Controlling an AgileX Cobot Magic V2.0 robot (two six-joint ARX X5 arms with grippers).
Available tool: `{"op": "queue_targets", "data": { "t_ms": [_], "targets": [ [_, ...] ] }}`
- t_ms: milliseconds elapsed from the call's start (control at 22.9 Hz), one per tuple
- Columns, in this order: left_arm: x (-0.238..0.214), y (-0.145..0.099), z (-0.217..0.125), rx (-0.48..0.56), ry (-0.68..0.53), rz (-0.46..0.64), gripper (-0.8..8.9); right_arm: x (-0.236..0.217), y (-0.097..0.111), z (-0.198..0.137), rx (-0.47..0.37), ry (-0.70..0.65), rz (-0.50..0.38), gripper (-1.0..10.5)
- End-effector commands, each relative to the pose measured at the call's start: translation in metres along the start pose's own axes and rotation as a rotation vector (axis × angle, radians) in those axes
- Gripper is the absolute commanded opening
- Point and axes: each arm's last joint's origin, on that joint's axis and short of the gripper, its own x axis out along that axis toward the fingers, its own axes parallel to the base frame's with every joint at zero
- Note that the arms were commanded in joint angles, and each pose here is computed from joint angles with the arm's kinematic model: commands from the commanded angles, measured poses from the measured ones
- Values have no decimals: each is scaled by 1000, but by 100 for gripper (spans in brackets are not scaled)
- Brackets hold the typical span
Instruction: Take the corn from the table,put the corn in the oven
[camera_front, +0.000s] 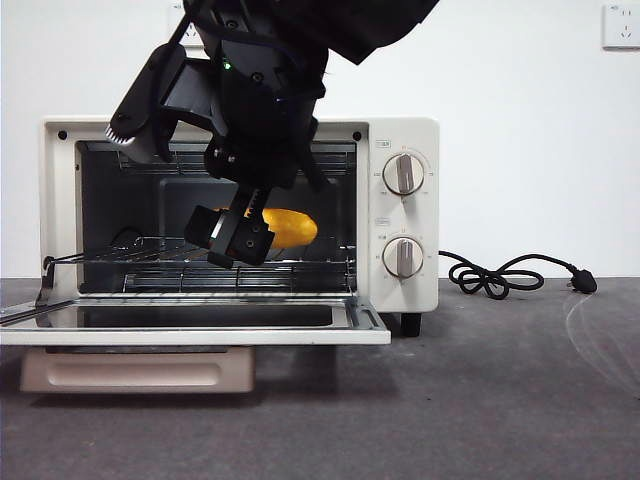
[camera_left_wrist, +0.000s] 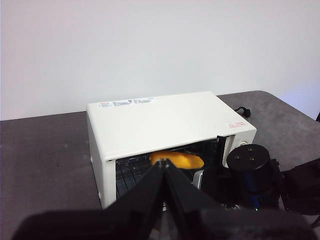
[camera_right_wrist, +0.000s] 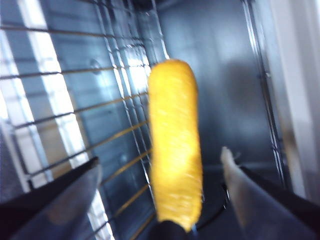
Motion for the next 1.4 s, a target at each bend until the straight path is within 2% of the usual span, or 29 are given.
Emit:
{"op": "queue_targets", "data": {
  "t_ms": [44,438,700,831,963,1138,1269,1400],
  "targets": [
    [0,0,0,7,-4,1,-5,-1,2,6,31,-1,-15,442],
    [0,0,-1,9,1,1,-5,-22,4,31,34,-48,-37,441],
    [0,1,-2,13,9,3,-5,-45,16,51,62,-77,22,440],
    [0,1,-2,13,8,10,-5,-61,25,61,50,-88,52,437],
    [1,2,-1,18,3,84,-5,-80,32,71,28,-96,53,437],
    [7,2,-1,32,7,176,-5,-110,29,80,21,-121,48,433],
    [16,0,1,73,29,232,-6,-141,17,82,3,-159,73,280],
    [34,-7,4,127,78,278,-6,-174,-4,78,21,-211,107,122]
  ]
}}
